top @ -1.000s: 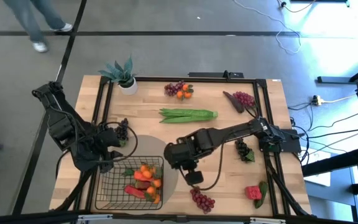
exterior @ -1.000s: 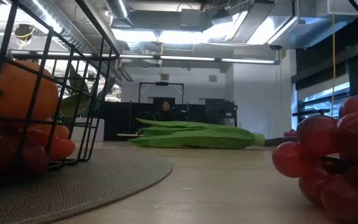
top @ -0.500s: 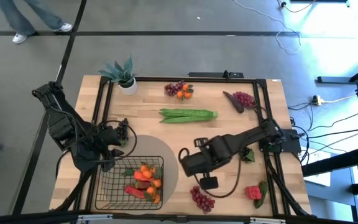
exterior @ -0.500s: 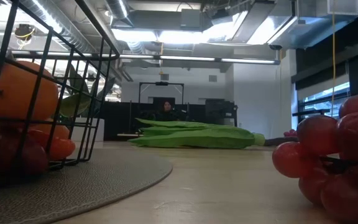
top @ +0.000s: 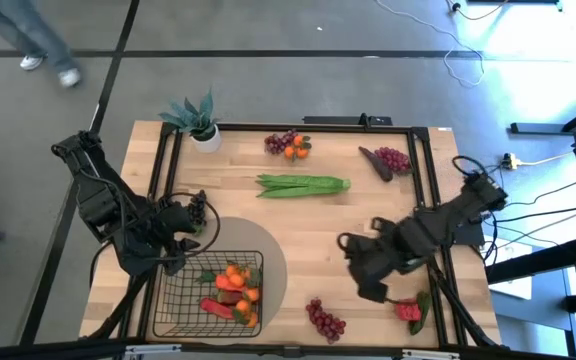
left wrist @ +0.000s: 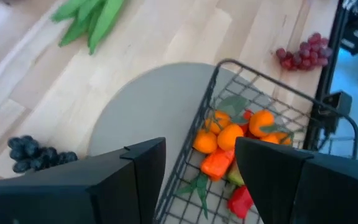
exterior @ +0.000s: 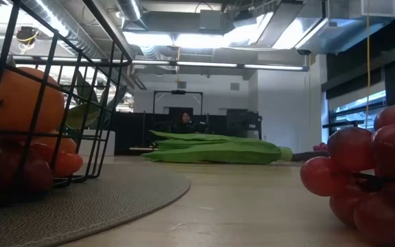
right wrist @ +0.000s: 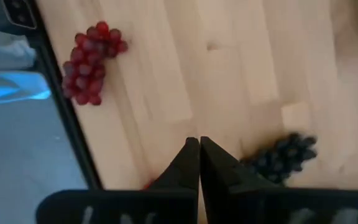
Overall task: Build produce basket
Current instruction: Put the bunch of tangerines into the wire basket
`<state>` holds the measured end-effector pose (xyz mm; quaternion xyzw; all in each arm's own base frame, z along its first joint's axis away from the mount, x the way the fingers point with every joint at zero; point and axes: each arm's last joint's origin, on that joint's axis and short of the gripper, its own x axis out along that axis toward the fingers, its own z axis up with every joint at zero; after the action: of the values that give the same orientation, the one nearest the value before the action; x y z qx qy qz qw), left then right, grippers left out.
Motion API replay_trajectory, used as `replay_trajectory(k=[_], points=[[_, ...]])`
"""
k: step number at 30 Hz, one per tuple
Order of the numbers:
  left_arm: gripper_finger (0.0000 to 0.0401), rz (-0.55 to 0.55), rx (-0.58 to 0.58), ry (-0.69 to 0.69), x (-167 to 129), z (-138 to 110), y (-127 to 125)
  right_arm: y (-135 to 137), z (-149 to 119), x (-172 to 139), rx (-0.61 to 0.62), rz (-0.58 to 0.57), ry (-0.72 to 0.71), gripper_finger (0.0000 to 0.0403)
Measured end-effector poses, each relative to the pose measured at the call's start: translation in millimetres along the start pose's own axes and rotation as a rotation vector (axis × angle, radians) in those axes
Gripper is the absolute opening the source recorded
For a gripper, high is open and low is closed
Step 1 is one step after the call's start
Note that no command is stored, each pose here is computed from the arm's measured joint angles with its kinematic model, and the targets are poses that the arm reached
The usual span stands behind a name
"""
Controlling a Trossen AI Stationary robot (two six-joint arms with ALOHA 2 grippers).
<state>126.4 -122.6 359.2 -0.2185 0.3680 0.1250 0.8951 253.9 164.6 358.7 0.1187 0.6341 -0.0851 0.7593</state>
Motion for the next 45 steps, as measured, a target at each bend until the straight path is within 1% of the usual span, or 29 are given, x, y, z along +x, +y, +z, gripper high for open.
replay_trajectory(k=[4,8,10,12,15,20,23,26,30,33,37,40,42,45], points=[[0.0181,0.011,0.032,-0.016,0.7,1.3,0.6,5.2,-24.2,-3.8,0.007,0.066,-0.019,0.0],[0.0181,0.043,0.04,-0.021,7.0,4.6,0.0,11.6,-45.6,1.6,0.002,0.134,0.038,0.0],[0.0181,0.052,0.033,-0.024,8.5,6.1,0.5,14.7,-52.5,4.8,0.031,0.151,0.079,0.0],[0.0181,0.057,0.028,-0.025,9.7,7.0,0.4,18.1,-56.0,6.8,0.035,0.174,0.104,0.0],[0.0181,0.068,0.014,-0.03,11.3,9.6,1.9,18.1,-57.2,7.9,0.028,0.155,0.085,0.0],[0.0181,0.123,-0.054,-0.056,19.7,21.3,8.1,10.5,-45.3,5.7,0.06,0.055,-0.087,0.0],[0.0181,0.168,-0.097,-0.074,25.2,30.0,14.2,1.7,-32.6,6.6,0.109,-0.012,-0.181,0.0],[0.0181,0.211,-0.106,-0.088,29.8,38.4,20.9,-13.5,-13.1,8.7,0.141,-0.046,-0.2,0.0],[0.0181,0.267,-0.149,-0.108,35.2,49.0,30.6,-40.6,18.1,11.3,0.093,-0.078,-0.214,0.0],[0.0181,0.296,-0.181,-0.119,37.7,54.5,36.1,-65.3,46.1,12.5,0.027,-0.05,-0.238,0.0],[0.0181,0.316,-0.202,-0.126,39.3,58.2,40.1,-105.5,83.5,10.5,-0.008,-0.046,-0.351,0.0],[0.0181,0.324,-0.211,-0.129,40.0,59.7,41.7,-137.4,107.1,9.3,-0.039,0.014,-0.414,0.0],[0.0181,0.33,-0.216,-0.131,40.5,60.7,42.8,-159.0,122.2,11.2,-0.041,0.049,-0.457,0.0],[0.0181,0.347,-0.204,-0.132,41.5,63.2,45.8,-189.8,143.1,21.8,-0.008,0.101,-0.488,0.0]])
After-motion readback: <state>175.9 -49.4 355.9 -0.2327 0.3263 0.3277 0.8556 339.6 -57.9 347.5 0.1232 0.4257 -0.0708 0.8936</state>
